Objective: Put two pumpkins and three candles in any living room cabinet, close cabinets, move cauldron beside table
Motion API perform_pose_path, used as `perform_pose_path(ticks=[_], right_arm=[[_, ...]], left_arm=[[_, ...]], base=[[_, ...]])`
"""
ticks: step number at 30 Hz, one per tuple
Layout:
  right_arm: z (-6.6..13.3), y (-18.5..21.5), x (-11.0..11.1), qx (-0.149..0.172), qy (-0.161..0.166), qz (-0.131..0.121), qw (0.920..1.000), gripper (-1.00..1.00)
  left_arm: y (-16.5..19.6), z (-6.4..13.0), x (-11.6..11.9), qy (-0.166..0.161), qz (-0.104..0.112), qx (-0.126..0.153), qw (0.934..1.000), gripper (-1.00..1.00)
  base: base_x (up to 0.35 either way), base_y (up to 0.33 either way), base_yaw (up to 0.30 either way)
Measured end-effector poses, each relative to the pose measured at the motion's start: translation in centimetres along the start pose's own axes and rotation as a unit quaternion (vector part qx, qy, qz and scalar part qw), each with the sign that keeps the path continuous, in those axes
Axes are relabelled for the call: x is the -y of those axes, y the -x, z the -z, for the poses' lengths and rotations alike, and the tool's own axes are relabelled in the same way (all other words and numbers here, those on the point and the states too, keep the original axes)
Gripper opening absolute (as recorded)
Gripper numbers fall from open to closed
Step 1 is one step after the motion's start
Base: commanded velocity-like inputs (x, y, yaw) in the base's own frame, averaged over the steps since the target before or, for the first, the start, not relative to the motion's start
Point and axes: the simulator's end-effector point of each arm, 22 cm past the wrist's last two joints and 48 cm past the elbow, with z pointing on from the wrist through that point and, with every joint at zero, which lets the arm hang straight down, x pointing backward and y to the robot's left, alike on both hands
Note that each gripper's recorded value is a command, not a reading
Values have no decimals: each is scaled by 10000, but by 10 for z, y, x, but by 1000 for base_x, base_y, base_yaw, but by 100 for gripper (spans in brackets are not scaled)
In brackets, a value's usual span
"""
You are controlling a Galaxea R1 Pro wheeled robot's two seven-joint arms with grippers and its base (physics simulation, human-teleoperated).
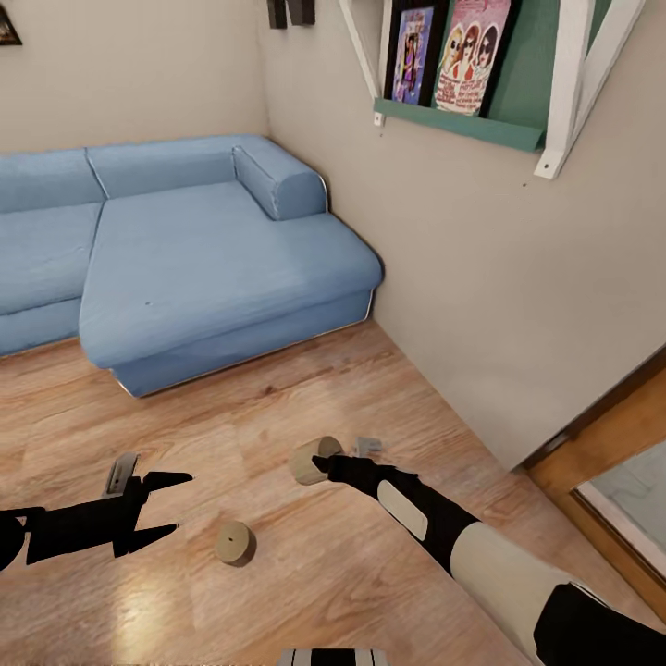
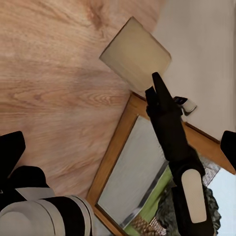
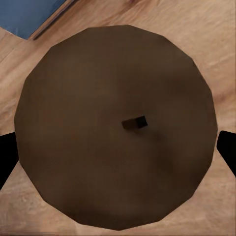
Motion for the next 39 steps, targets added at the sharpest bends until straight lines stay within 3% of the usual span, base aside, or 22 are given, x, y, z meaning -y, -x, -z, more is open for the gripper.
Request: perform_pose_path(ticks=[5,10,16,23,25,29,31,35,39], right_arm=[[4,-10,-22,-284,552,-106,9980,-100],[12,-12,-58,-402,1367,-343,9892,-100],[14,-6,-66,-305,1564,-409,9864,-100],[17,1,-71,-151,1713,-383,9844,-100],[18,6,-76,-33,1832,-359,9824,-100],[22,11,-86,59,2057,-341,9780,-100],[23,12,-87,81,2091,-336,9773,-100],[25,27,-85,299,2126,-473,9755,-100],[28,36,-86,429,2185,-517,9735,-100]], left_arm=[[1,1,0,20,-24,21,10000,100],[2,1,-4,74,-11,37,10000,100],[6,1,-14,222,29,90,9997,100],[27,3,-69,1073,52,417,9933,100],[33,4,-82,1355,-31,534,9893,100],[45,7,-119,2064,-169,789,9751,100],[45,1,-148,2514,-132,886,9637,100],[55,-21,-173,2973,-262,1108,9480,100],[73,-51,-175,3148,-1117,1597,9289,100]], base=[[0,0,225],[0,0,72],[0,0,5],[0,0,0],[0,0,0],[0,0,0],[0,0,0],[0,0,0],[0,0,0]])
